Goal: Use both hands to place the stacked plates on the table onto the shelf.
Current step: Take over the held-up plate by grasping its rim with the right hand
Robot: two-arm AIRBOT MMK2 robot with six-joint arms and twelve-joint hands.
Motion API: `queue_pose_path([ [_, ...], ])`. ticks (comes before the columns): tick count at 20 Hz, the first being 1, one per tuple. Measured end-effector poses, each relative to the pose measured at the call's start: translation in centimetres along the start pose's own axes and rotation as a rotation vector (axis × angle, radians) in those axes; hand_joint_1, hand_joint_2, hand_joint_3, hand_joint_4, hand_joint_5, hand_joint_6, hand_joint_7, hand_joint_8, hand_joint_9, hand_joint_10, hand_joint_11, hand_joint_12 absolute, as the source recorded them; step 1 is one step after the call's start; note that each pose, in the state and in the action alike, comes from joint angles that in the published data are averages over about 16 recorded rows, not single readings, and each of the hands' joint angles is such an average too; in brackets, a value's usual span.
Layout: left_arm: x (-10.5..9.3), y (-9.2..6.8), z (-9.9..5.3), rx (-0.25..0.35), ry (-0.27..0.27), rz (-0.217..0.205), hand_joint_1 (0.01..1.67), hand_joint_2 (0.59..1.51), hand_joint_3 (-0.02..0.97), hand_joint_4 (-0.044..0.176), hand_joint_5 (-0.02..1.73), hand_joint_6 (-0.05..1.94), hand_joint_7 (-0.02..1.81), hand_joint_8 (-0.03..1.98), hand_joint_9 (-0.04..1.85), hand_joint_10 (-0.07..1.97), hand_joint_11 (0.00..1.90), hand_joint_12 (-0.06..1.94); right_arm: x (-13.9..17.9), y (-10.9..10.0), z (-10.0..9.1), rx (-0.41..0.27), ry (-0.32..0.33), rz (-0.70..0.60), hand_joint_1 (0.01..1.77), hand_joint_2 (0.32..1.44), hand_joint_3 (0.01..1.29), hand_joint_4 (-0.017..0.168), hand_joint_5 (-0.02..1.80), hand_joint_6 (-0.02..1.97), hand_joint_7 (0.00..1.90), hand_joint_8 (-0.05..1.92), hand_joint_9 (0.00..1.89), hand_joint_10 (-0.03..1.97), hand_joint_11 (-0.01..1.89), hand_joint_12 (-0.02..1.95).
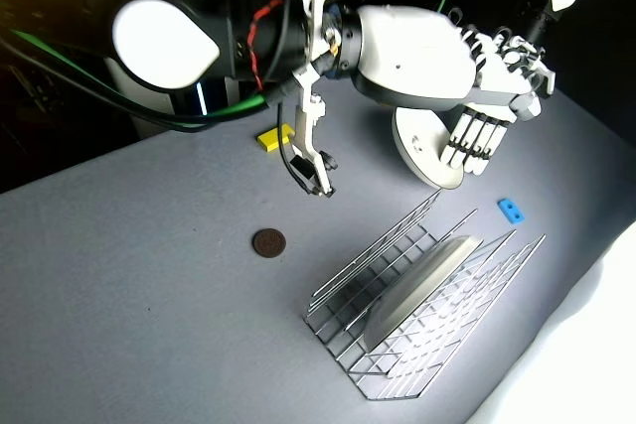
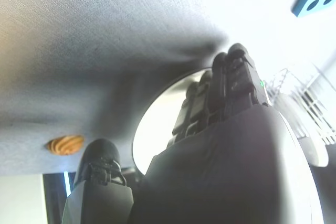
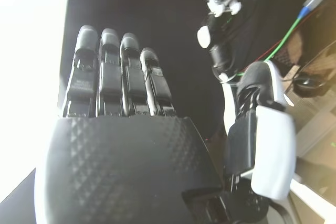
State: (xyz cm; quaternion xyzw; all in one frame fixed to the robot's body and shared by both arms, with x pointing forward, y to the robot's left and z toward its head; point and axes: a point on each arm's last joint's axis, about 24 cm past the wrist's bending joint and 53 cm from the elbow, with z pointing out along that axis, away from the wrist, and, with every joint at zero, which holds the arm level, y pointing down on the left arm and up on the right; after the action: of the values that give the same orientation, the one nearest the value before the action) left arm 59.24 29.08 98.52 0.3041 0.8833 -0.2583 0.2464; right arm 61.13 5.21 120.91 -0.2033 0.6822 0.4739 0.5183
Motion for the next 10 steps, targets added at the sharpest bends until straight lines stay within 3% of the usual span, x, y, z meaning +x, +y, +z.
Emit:
queue_pose_path([
  [5, 0.1, 0.0, 0.0, -0.001, 0.002, -0.004, 0.02, 1.129, 0.015, -0.008, -0.01, -0.03, -0.02, -0.02, 0.02, 0.01, 0.02, 0.01, 5.4, 0.5, 1.4, -0.012, 0.077, -0.06, 0.55, 0.94, 0.01, 0.004, 0.03, 0.02, 0.05, 0.03, 0.07, 0.01, 0.01, 0.28],
  [10, 0.1, 0.0, 0.0, -0.001, 0.002, -0.004, 0.02, 1.125, 0.016, -0.008, -0.01, -0.03, -0.02, -0.02, 0.02, 0.01, 0.02, 0.01, 9.4, 0.3, 3.0, -0.018, 0.131, -0.099, 0.81, 0.93, 0.01, 0.003, 0.02, 0.02, 0.02, 0.03, 0.05, 0.01, 0.01, 0.3],
])
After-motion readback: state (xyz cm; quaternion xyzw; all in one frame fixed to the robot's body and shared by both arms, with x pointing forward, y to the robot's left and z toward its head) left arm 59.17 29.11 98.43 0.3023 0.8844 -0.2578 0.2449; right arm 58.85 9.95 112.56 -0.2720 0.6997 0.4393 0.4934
